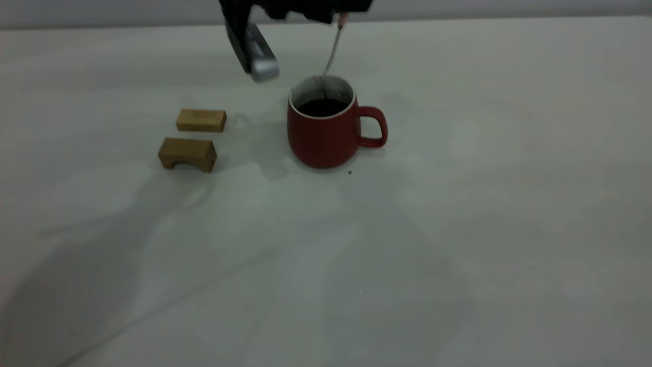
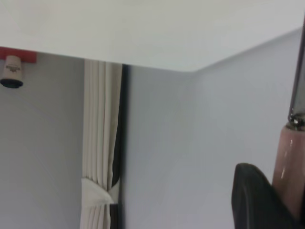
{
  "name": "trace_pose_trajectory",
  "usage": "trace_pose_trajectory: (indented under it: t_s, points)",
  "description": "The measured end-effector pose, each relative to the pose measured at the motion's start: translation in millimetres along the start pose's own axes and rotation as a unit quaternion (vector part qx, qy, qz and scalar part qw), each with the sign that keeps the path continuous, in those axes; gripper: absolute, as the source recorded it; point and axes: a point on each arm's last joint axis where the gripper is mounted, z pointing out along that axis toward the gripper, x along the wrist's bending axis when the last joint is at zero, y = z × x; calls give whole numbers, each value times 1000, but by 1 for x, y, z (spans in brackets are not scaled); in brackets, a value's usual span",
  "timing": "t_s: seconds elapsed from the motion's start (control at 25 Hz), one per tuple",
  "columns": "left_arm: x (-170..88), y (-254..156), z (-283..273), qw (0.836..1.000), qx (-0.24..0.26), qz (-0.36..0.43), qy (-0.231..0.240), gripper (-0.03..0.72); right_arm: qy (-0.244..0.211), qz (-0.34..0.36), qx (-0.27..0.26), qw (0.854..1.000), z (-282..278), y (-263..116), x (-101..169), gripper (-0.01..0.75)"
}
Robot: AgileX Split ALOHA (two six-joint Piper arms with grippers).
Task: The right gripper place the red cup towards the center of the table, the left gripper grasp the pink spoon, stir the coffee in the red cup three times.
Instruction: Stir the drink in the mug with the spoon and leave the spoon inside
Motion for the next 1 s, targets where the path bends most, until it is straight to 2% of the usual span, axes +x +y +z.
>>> trace_pose_trajectory:
  t_s: [0.32,0.68,0.8,1.0]
  points:
    - [6,25,17,999,-21,-22,17,138,0,0,0,1000,0,0,0,474]
    - [-14,24,12,1000,-23,-9,-17,138,0,0,0,1000,0,0,0,474]
    - [-8,22,21,1000,-10,-4,2,138,0,0,0,1000,0,0,0,474]
    - [4,21,22,997,-4,-48,64,138,0,0,0,1000,0,0,0,474]
